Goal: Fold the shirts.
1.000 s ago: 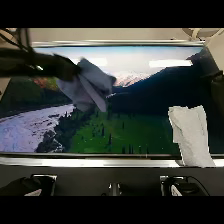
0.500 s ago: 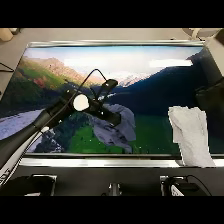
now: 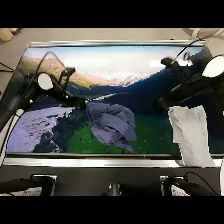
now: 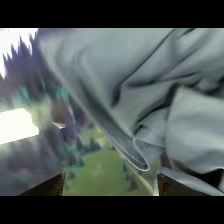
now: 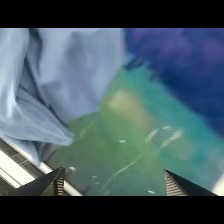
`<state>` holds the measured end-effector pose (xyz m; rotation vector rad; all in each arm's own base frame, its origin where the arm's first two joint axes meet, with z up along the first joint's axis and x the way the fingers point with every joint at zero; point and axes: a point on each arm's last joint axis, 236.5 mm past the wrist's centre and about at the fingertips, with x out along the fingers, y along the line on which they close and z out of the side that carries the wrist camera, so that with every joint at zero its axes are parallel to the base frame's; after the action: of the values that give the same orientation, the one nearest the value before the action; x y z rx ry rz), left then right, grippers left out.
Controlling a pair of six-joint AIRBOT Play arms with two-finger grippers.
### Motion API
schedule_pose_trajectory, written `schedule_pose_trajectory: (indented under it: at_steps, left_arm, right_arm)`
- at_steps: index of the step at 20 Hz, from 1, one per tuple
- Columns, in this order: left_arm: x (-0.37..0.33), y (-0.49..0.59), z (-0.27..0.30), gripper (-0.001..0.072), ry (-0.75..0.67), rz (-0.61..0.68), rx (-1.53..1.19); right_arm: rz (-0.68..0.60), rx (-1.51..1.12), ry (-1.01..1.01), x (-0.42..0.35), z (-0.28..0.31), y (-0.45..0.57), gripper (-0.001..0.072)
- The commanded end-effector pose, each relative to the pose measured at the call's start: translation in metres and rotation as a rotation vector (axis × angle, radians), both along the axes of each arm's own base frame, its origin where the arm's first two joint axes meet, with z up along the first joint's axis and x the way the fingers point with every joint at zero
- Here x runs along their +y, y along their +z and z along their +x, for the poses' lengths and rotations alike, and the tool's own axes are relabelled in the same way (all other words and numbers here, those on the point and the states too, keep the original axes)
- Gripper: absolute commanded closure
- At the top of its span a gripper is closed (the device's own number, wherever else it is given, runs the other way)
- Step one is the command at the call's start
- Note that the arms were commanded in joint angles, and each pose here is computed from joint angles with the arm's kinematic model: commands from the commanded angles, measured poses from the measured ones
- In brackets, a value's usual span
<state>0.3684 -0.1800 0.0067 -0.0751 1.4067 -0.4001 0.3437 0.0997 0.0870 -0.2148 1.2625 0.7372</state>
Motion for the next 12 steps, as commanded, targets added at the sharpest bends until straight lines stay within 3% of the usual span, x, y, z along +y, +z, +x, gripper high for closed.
schedule_pose_trajectory:
  at_steps: [1, 5, 10, 12]
  left_arm:
    - [-0.001, -0.063, -0.010, -0.0004, 0.162, -0.125, 0.129]
    - [-0.026, -0.099, 0.004, -0.0005, 0.251, -0.235, 0.175]
    - [-0.040, -0.117, 0.019, 0.0002, 0.318, -0.311, 0.182]
    - [-0.039, -0.118, 0.026, 0.0198, 0.336, -0.314, 0.159]
  right_arm:
    - [0.054, 0.114, 0.007, 0.012, -0.016, -0.055, 0.0037]
    - [0.052, 0.191, -0.009, 0.011, -0.037, -0.096, 0.0037]
    - [0.097, 0.135, -0.096, 0.019, -0.023, -0.120, 0.0038]
    - [0.135, 0.154, -0.122, 0.027, -0.019, -0.128, 0.0038]
